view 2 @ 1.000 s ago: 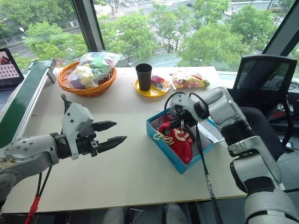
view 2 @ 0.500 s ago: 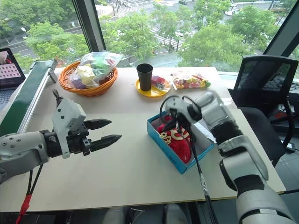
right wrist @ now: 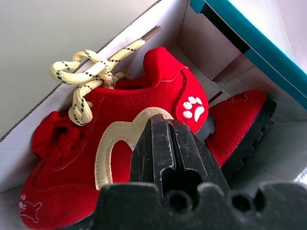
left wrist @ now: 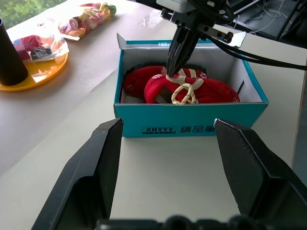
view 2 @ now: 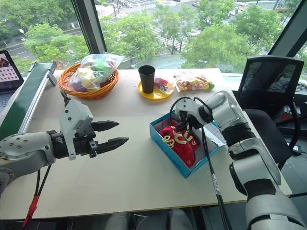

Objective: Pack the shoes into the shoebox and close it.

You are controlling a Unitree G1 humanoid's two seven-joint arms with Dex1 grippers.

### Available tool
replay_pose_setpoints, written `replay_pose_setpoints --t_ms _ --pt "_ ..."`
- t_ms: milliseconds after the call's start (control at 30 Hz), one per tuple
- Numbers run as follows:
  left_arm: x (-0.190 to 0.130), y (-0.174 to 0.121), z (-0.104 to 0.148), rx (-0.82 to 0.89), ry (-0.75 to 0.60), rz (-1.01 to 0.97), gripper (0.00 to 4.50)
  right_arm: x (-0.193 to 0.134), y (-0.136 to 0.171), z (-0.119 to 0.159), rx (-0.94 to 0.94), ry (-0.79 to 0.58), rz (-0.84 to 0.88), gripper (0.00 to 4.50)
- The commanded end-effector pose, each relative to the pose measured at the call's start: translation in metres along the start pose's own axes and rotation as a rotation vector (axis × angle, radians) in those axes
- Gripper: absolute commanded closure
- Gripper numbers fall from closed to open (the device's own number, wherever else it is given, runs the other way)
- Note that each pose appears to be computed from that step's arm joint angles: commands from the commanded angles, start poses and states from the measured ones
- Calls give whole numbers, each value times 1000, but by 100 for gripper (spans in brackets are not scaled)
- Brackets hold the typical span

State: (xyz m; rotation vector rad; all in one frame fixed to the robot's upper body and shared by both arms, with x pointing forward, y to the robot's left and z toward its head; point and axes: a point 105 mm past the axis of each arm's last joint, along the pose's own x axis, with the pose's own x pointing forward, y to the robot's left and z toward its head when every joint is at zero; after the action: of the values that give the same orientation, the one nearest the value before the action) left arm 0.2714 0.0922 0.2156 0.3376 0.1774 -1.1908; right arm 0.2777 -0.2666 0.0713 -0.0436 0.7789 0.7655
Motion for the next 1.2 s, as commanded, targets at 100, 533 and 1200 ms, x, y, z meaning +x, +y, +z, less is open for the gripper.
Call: replay_pose_setpoints --t_ms 100,533,1200 --pt "-8 -2 12 52 -16 30 128 12 -28 -5 219 -190 -51 448" --pt "-14 -1 22 49 -29 66 128 19 -78 -4 594 -552 -150 448" --pt "-16 -2 18 35 4 60 128 1 -88 76 648 -962 -56 448"
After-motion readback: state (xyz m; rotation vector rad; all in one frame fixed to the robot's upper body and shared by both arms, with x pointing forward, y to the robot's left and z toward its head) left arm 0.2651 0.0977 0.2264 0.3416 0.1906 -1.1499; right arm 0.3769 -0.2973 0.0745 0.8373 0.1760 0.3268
